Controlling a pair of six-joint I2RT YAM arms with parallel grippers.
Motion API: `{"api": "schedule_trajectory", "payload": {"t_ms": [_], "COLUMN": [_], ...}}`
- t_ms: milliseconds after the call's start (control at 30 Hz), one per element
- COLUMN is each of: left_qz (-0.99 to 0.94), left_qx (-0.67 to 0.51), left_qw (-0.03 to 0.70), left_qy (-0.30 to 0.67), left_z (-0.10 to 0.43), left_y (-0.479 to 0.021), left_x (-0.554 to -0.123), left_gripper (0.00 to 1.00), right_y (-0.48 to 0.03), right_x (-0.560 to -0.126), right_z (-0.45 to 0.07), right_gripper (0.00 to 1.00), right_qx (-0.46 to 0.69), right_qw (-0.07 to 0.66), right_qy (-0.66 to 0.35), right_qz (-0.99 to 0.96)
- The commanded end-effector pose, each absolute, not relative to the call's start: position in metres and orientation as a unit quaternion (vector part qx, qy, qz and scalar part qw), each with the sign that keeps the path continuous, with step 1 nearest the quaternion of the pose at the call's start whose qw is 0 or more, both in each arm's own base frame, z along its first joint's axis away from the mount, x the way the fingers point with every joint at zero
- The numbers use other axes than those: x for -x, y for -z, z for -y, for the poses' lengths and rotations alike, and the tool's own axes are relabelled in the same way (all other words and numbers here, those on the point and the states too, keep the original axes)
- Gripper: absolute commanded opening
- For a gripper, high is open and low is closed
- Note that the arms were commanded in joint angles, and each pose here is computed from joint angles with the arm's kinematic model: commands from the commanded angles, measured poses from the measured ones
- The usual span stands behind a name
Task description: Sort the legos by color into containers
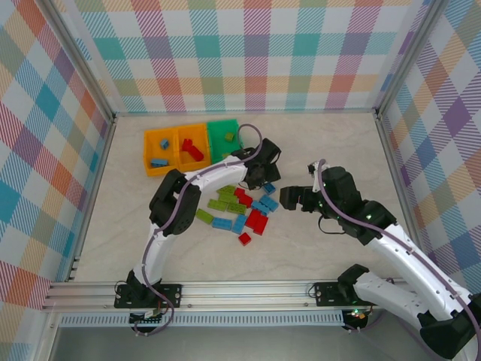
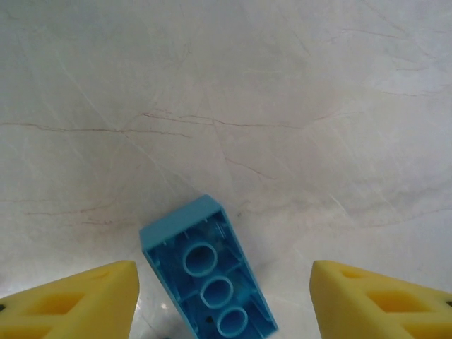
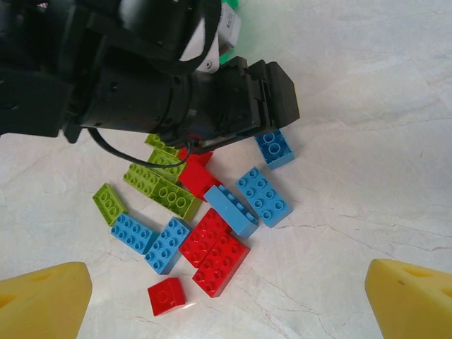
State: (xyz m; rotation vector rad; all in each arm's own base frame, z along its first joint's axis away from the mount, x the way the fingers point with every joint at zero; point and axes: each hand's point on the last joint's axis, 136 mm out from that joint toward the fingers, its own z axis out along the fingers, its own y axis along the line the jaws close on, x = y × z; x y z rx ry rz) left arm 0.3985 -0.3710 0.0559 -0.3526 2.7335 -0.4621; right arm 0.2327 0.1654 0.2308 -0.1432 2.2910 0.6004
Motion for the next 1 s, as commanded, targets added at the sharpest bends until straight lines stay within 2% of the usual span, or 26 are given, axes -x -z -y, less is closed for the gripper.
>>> {"api": "schedule_trajectory", "payload": {"t_ms": [0,100,267,500,733,967], "left_qz": [-0.977,-0.981,-0.983,-0.977,-0.954,-0.93], "left_qx": [0.105,0.092,0.079,0.052,0.015,0.06], "left_qw": [0.151,0.14,0.138,0.17,0.267,0.348], "left_qy": [0.104,0.098,0.092,0.12,0.138,0.098], "left_z": [0.36,0.361,0.36,0.366,0.352,0.269], "left_y": [-0.036,-0.027,-0.025,-0.059,-0.144,-0.213], "left_x": [-0.386,-0.384,-0.383,-0.39,-0.409,-0.435], "left_gripper": [0.62,0.56,0.41,0.22,0.18,0.17], "right_y": [-0.229,-0.228,-0.229,-0.227,-0.237,-0.241], "right_x": [-0.232,-0.232,-0.232,-0.231,-0.225,-0.227], "right_z": [-0.161,-0.161,-0.161,-0.164,-0.185,-0.198], "right_gripper": [1.0,1.0,1.0,1.0,1.0,1.0], "right_qx": [0.048,0.046,0.046,0.048,0.094,0.116], "right_qw": [0.38,0.38,0.382,0.377,0.381,0.388], "right_qy": [-0.233,-0.236,-0.238,-0.242,-0.297,-0.323], "right_qz": [-0.894,-0.893,-0.892,-0.893,-0.871,-0.855]}}
